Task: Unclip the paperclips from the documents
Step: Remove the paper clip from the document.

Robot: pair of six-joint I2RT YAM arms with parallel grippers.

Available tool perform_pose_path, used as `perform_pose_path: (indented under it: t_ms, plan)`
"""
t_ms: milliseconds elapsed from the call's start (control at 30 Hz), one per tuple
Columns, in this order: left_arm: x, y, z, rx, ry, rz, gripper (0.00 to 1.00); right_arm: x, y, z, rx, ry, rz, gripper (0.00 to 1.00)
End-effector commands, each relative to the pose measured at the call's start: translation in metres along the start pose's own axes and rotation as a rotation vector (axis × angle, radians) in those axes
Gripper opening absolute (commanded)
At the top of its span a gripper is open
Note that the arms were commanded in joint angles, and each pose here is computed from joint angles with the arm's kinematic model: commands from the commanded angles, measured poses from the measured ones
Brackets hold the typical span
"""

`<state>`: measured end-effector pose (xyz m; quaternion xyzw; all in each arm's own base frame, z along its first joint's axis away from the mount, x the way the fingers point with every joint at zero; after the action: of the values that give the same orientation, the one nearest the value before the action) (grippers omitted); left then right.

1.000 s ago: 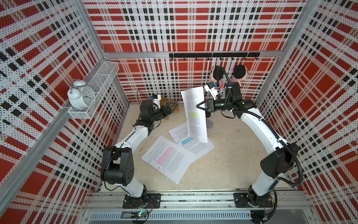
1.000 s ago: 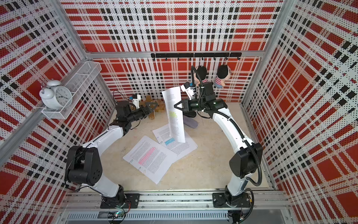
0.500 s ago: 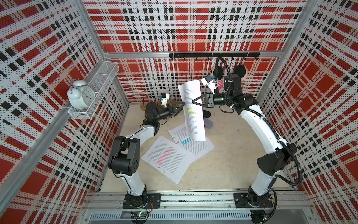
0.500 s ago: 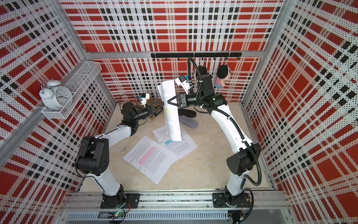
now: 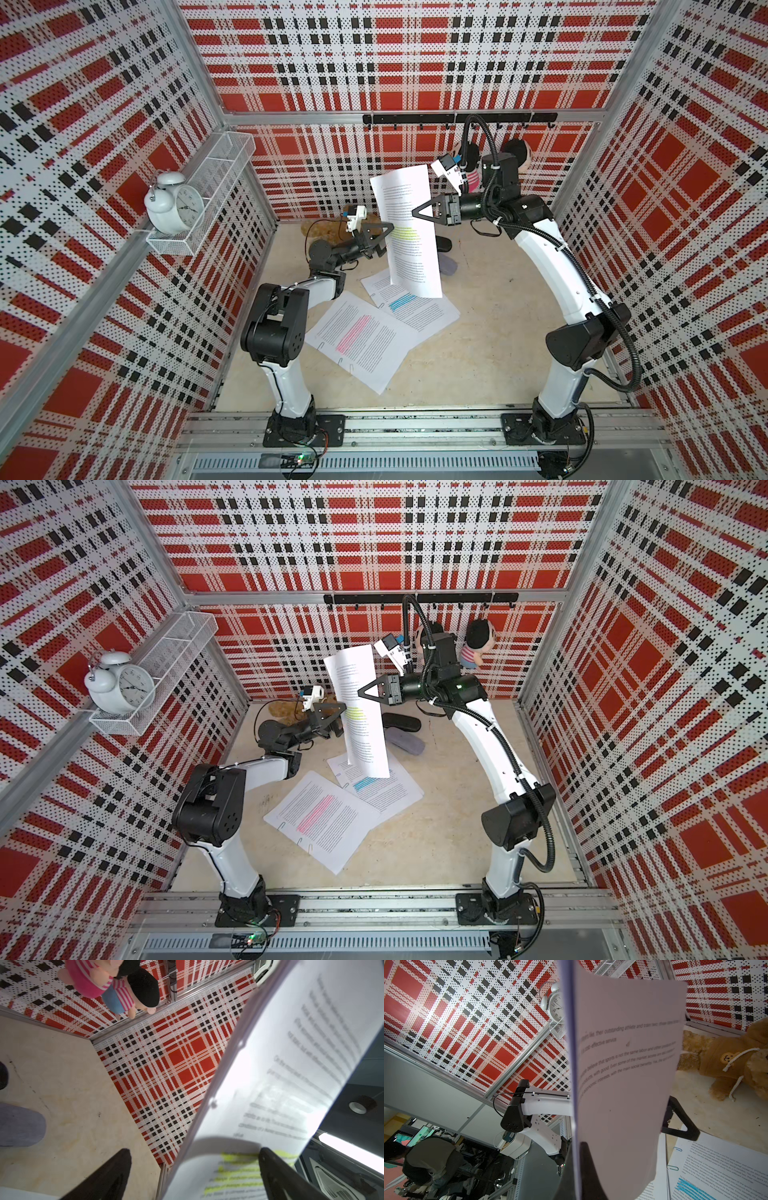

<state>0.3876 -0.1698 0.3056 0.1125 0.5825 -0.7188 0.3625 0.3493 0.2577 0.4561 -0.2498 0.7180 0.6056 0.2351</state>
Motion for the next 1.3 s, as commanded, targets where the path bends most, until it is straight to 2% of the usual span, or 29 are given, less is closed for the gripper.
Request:
perform_pose_path:
  t_ms: [0, 67, 167, 200, 400, 533, 767, 967, 1267]
  plan:
    - [0.003, -0.019, -0.006, 0.093, 0.014, 0.028, 0.93, -0.009, -0.010, -0.013, -0.026, -0.021, -0.005, 0.00]
    - [0.005, -0.022, -0.008, 0.107, 0.021, 0.023, 0.82, -0.014, -0.019, -0.021, -0.026, -0.040, 0.001, 0.00]
    - [0.008, -0.022, -0.010, 0.103, 0.031, 0.021, 0.57, -0.017, -0.035, -0.027, -0.007, -0.054, 0.012, 0.00]
    - [0.008, -0.023, -0.011, 0.100, 0.032, 0.021, 0.52, -0.017, -0.040, -0.029, 0.006, -0.055, 0.018, 0.00]
    - [0.005, -0.022, -0.022, 0.070, 0.016, 0.025, 0.51, -0.011, -0.064, -0.037, 0.124, -0.052, 0.037, 0.00]
    - [0.004, -0.019, -0.028, 0.041, 0.022, 0.027, 0.41, -0.012, -0.072, -0.049, 0.177, -0.082, 0.039, 0.00]
    - [0.007, -0.014, -0.029, 0.029, 0.041, 0.016, 0.31, -0.017, -0.076, -0.057, 0.204, -0.128, 0.041, 0.00]
    - [0.007, -0.011, -0.032, 0.022, 0.046, 0.012, 0.16, -0.019, -0.077, -0.058, 0.221, -0.143, 0.033, 0.00]
    - [0.005, -0.010, -0.036, 0.010, 0.043, 0.014, 0.08, -0.022, -0.080, -0.063, 0.249, -0.163, 0.033, 0.00]
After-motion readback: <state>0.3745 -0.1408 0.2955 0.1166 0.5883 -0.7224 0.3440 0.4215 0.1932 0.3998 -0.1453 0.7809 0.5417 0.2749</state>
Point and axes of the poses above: each gripper's point midway between its finger pads, its own z axis out along the fingers, its own y axis along the line the jaws close on, x = y × z, the point moved 6 cm from there along -z, back along the fingers, and after that the axes turned 11 degrees about z, right-handed, at the moved point
